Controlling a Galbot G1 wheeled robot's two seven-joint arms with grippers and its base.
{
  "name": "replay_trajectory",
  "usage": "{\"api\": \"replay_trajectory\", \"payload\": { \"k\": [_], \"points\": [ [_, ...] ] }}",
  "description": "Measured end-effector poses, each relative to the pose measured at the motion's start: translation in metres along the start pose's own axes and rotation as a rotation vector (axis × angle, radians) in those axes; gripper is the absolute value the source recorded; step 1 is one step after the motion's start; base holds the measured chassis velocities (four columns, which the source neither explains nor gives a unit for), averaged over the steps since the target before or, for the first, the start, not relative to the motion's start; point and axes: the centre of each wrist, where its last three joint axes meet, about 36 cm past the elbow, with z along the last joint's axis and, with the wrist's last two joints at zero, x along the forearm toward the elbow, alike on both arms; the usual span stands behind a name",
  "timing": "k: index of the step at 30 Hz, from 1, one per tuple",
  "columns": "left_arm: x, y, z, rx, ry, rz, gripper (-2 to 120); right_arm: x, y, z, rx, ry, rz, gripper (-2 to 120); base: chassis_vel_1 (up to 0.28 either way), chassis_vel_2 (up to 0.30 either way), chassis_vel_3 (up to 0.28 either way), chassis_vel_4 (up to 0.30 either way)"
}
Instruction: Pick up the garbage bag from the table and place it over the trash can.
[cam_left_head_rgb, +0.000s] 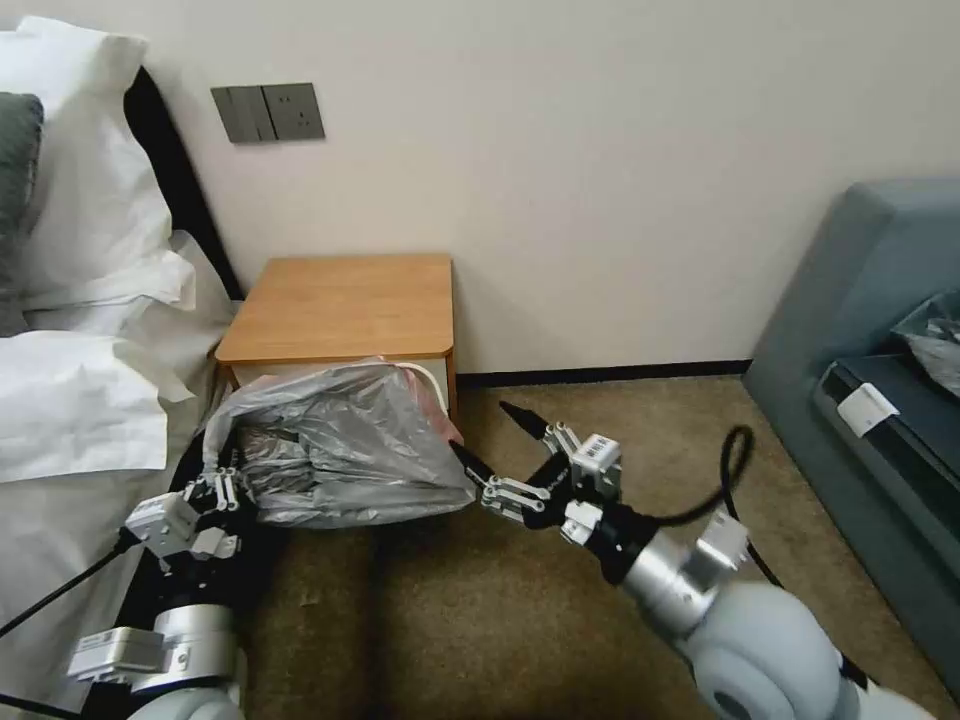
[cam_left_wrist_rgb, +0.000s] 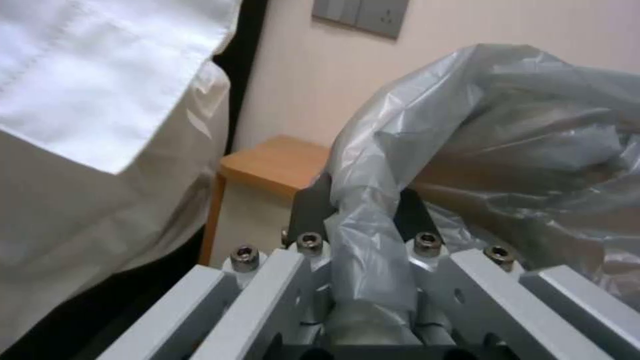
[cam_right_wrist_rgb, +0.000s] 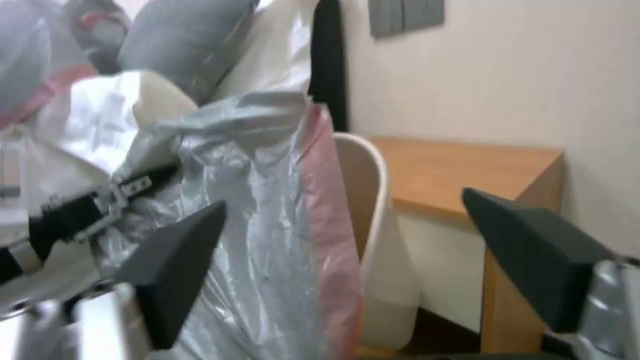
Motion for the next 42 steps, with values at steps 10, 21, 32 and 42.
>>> {"api": "replay_trajectory", "payload": {
  "k": [10, 21, 32, 42],
  "points": [
    [0.003, -0.003, 0.005, -0.016, 0.012, 0.023, 8, -0.027, -0.006, 0.013, 0.008, 0.035, -0.040, 94, 0.000, 0.000, 0.000, 0.000],
    [0.003, -0.005, 0.006, -0.015, 0.009, 0.031, 8, -0.030, -0.007, 0.021, 0.000, 0.048, -0.037, 50, 0.000, 0.000, 0.000, 0.000],
    [0.003, -0.003, 0.006, -0.023, 0.010, 0.028, 8, -0.031, -0.006, 0.022, -0.002, 0.038, -0.033, 14, 0.000, 0.000, 0.000, 0.000],
    [0.003, -0.002, 0.008, -0.032, 0.015, 0.035, 8, -0.033, -0.009, 0.020, 0.005, 0.024, -0.025, 0, 0.000, 0.000, 0.000, 0.000]
  ]
}}
